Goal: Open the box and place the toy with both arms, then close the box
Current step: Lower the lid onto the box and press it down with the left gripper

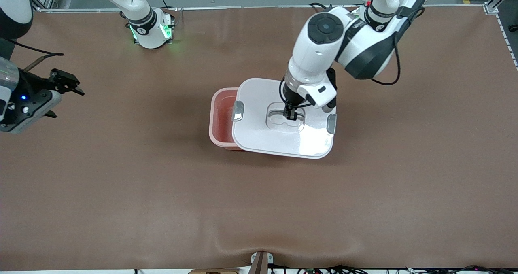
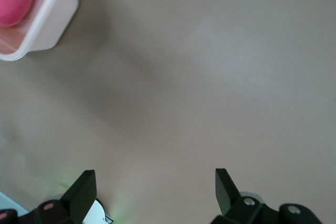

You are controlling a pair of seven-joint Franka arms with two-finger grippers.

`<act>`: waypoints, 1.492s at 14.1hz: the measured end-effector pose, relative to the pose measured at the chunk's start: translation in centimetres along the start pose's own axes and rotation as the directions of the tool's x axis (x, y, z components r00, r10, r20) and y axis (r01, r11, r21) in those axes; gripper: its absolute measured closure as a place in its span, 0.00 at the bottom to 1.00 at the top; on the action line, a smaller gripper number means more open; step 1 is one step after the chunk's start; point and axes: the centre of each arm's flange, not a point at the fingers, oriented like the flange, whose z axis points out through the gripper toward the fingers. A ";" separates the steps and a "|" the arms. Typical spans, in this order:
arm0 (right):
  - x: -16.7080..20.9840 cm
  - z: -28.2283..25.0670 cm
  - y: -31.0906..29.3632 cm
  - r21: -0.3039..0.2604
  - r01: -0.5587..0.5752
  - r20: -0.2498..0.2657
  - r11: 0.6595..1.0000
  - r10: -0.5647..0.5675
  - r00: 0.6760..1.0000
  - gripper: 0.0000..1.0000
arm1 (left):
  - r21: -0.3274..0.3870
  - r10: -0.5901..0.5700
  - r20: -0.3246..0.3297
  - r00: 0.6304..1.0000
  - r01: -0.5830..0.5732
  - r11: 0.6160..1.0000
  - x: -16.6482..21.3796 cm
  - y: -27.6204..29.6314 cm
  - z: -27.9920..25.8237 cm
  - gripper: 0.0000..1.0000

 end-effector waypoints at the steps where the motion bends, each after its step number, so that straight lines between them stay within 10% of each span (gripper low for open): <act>1: -0.2 -0.6 0.0 -0.017 -0.062 -0.018 0.998 0.062 0.998 0.00 | -0.026 -0.001 -0.031 1.000 0.001 1.000 -1.0 -0.6 0.7 0.93; 7: -5.9 -3.0 3.5 -0.052 -0.343 -0.110 0.938 0.336 0.935 0.00 | -0.126 -0.019 -0.103 0.994 0.005 0.992 -6.9 -4.5 4.9 0.93; 13: -9.2 -2.2 5.0 0.013 -0.608 -0.102 0.794 0.606 0.789 0.00 | -0.203 0.008 -0.141 0.990 -0.037 0.979 -10.6 -7.3 7.3 0.93; 21: -7.7 -2.4 3.4 0.016 -0.649 -0.106 0.760 0.647 0.755 0.00 | -0.182 0.036 -0.122 0.992 -0.058 0.982 -12.7 -8.2 9.2 0.93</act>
